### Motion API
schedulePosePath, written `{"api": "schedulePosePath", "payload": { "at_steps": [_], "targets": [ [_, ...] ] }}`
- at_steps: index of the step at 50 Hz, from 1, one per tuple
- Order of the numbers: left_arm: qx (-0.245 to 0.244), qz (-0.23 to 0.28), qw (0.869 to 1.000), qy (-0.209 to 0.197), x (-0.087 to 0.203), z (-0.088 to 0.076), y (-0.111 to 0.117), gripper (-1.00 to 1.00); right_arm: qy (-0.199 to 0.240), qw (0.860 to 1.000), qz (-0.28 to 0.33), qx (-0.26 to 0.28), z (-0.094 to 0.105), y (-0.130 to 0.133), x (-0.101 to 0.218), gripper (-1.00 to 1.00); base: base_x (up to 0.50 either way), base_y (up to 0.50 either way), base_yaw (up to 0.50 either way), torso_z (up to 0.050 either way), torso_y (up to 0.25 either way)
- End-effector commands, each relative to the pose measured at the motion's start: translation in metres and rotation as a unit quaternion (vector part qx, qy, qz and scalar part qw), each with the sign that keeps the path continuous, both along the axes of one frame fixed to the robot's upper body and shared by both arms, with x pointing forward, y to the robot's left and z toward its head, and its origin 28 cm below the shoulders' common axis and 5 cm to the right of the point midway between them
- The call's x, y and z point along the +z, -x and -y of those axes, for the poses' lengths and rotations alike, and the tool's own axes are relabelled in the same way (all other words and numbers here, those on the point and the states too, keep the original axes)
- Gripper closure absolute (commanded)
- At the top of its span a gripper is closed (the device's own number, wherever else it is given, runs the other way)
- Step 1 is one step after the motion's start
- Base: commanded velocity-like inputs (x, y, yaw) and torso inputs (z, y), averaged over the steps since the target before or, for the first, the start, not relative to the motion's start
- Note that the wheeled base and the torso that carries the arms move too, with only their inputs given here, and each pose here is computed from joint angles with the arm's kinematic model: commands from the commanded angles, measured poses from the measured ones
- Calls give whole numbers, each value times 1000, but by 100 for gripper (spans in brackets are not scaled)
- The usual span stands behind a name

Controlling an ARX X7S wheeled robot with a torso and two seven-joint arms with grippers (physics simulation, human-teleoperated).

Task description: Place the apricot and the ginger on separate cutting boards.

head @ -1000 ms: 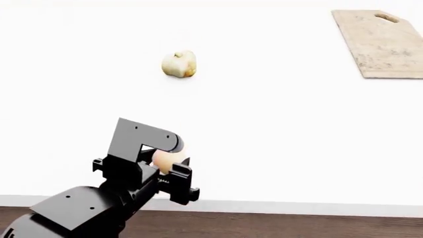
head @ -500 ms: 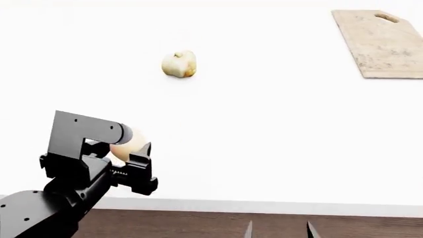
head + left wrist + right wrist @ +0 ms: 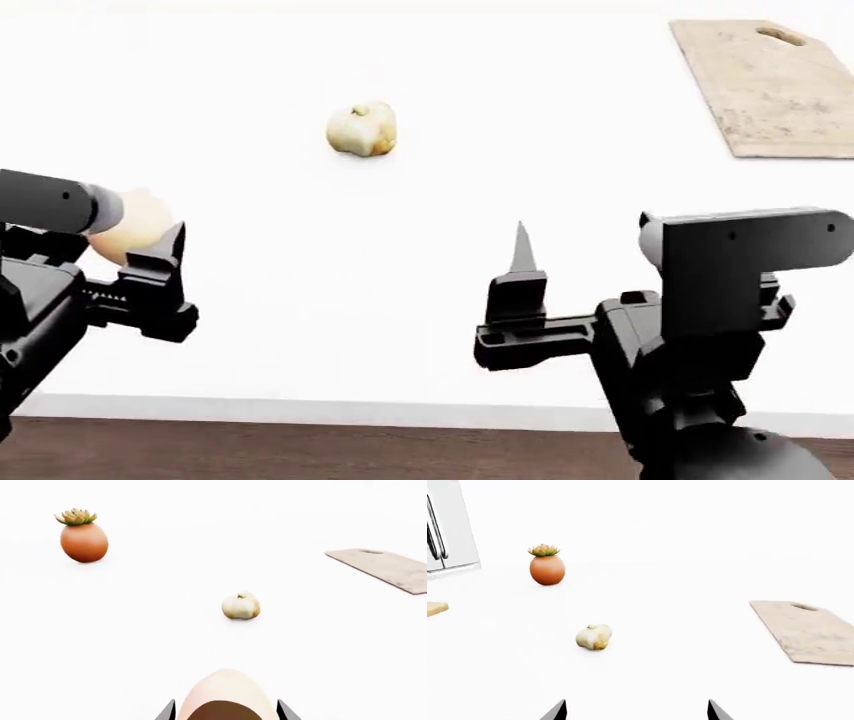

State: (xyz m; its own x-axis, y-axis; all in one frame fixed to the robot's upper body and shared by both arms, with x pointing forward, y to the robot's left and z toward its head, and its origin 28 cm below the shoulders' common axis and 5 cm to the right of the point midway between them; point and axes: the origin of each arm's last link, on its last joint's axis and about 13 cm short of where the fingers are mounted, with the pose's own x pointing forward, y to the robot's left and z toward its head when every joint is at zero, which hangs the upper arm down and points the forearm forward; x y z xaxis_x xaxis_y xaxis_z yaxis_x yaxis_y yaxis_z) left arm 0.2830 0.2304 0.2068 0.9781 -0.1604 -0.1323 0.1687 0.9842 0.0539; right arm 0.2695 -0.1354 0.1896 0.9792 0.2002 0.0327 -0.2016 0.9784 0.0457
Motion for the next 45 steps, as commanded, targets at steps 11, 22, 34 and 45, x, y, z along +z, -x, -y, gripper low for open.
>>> {"api": "schedulePosePath", "payload": {
  "at_steps": [11,22,34,45],
  "targets": [
    [9,-9,1000,-4,75,-41,4,100,48,995,-34,82,37,-10,98,-100,0,0,0,0,0],
    [3,-27,999,-41,120,-54,-9,100,102,984,-89,114,34,-21,138,-100,0,0,0,0,0],
    [-13,-31,998,-54,132,-48,-18,100,117,978,-112,130,30,-29,153,-100,0,0,0,0,0],
    [-15,-37,998,-56,127,-50,-17,100,107,975,-136,140,29,-31,135,-100,238,0,0,0,0]
  ]
}}
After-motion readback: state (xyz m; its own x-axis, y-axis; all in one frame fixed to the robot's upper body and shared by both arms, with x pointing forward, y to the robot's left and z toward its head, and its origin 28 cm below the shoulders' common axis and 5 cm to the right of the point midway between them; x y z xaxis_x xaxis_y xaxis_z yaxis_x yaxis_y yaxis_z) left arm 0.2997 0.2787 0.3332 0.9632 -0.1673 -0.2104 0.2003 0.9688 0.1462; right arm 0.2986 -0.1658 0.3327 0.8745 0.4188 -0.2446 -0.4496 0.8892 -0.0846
